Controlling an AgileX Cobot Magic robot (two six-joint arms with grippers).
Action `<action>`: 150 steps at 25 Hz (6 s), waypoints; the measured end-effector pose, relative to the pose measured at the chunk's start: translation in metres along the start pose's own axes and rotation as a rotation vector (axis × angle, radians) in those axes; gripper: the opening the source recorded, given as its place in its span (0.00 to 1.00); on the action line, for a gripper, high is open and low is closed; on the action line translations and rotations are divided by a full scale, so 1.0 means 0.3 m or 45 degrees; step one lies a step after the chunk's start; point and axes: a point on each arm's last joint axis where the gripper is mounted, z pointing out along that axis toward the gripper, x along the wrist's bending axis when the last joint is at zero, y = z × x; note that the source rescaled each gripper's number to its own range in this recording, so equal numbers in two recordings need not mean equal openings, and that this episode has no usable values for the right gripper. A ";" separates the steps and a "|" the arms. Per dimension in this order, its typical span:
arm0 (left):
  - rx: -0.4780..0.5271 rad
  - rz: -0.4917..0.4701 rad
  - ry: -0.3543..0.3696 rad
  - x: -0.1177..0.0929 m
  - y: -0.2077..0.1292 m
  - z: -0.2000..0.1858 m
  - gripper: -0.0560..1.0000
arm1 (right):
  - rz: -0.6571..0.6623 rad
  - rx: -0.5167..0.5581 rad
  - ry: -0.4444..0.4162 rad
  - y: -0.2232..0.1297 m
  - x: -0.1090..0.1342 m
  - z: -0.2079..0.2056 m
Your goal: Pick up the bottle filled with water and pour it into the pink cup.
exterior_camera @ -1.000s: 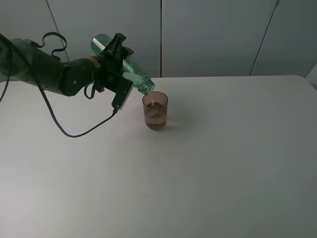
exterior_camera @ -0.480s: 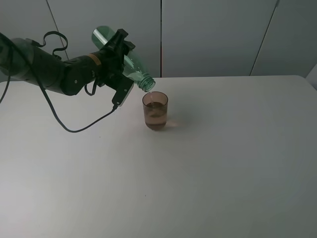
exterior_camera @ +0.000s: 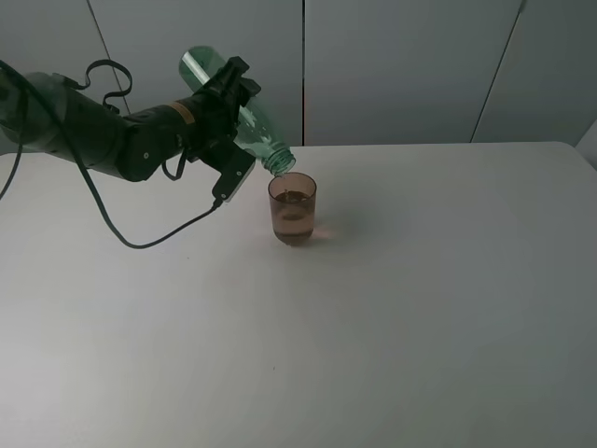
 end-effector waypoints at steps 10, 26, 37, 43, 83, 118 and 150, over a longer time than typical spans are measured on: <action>0.005 -0.368 0.016 0.004 -0.002 0.000 0.05 | 0.000 0.000 0.000 0.000 0.000 0.000; -0.048 -1.611 -0.264 0.076 -0.040 -0.068 0.05 | 0.000 0.000 0.000 0.000 0.000 0.000; -0.129 -2.197 -0.317 -0.076 -0.131 -0.135 0.05 | 0.000 0.000 0.000 0.000 0.000 0.000; -0.199 -2.404 -0.235 -0.145 -0.164 -0.191 0.05 | 0.000 0.000 0.000 0.000 0.000 0.000; -0.265 -2.539 -0.420 -0.309 -0.066 -0.137 0.05 | -0.002 0.000 0.000 0.000 0.000 0.000; -0.206 -2.586 -0.583 -0.310 -0.030 -0.180 1.00 | -0.002 0.000 0.000 0.000 0.000 0.000; -0.127 -2.585 -0.618 -0.267 -0.044 -0.258 1.00 | -0.002 0.000 0.000 0.000 0.000 0.000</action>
